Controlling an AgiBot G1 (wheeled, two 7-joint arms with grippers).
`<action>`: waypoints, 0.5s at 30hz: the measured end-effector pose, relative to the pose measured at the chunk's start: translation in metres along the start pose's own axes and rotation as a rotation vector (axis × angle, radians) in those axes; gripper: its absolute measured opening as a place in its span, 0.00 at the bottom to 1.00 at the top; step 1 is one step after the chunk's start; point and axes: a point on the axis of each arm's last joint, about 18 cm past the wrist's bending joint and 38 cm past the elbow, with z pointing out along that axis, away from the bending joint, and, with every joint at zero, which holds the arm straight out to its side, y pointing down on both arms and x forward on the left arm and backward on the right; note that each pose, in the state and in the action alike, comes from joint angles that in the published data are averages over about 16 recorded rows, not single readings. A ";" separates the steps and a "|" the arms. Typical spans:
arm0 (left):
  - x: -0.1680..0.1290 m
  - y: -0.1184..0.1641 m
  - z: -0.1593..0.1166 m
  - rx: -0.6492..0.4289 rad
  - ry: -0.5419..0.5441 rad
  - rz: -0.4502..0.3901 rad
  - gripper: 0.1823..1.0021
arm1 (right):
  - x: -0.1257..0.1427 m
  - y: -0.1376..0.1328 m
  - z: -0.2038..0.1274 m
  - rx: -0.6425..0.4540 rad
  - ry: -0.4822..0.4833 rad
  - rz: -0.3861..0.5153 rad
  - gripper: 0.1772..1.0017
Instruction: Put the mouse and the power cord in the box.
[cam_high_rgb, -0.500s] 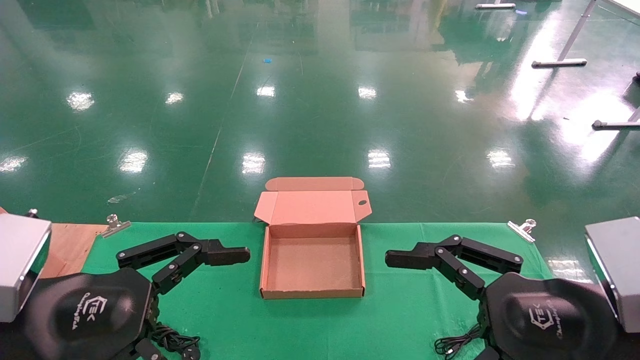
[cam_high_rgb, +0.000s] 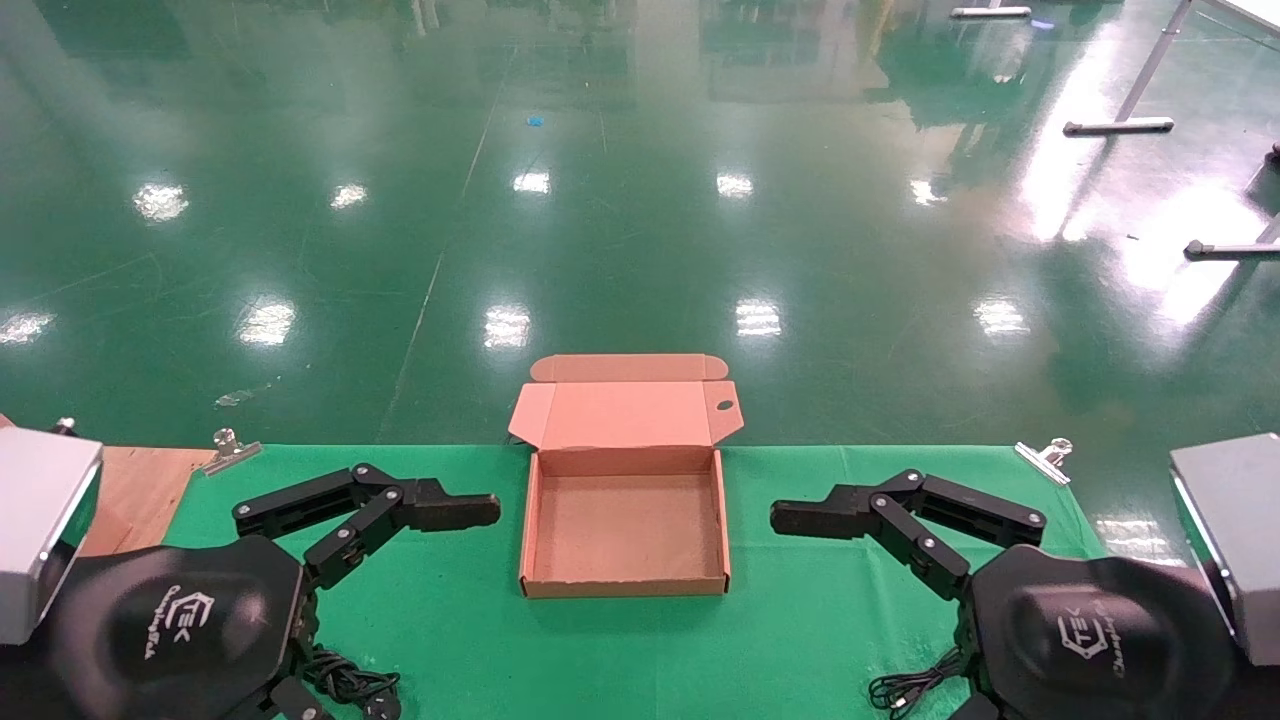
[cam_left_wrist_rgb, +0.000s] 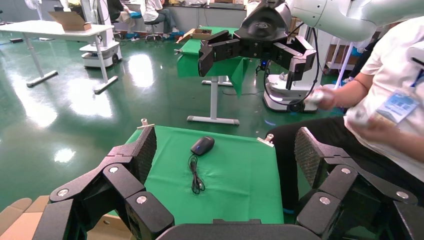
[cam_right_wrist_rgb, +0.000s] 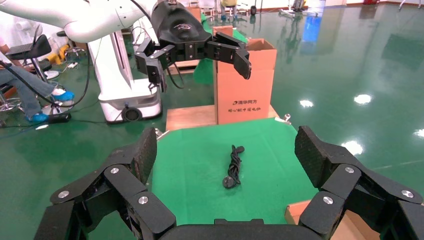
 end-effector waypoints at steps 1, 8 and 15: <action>0.000 0.000 0.000 0.000 0.000 0.000 1.00 | 0.000 0.000 0.000 0.000 0.000 0.000 1.00; 0.000 0.001 0.000 -0.002 0.001 -0.001 1.00 | 0.000 0.001 0.000 -0.003 -0.001 -0.004 1.00; 0.000 0.011 0.003 -0.057 0.015 0.011 1.00 | 0.003 0.013 0.007 -0.067 -0.013 -0.030 1.00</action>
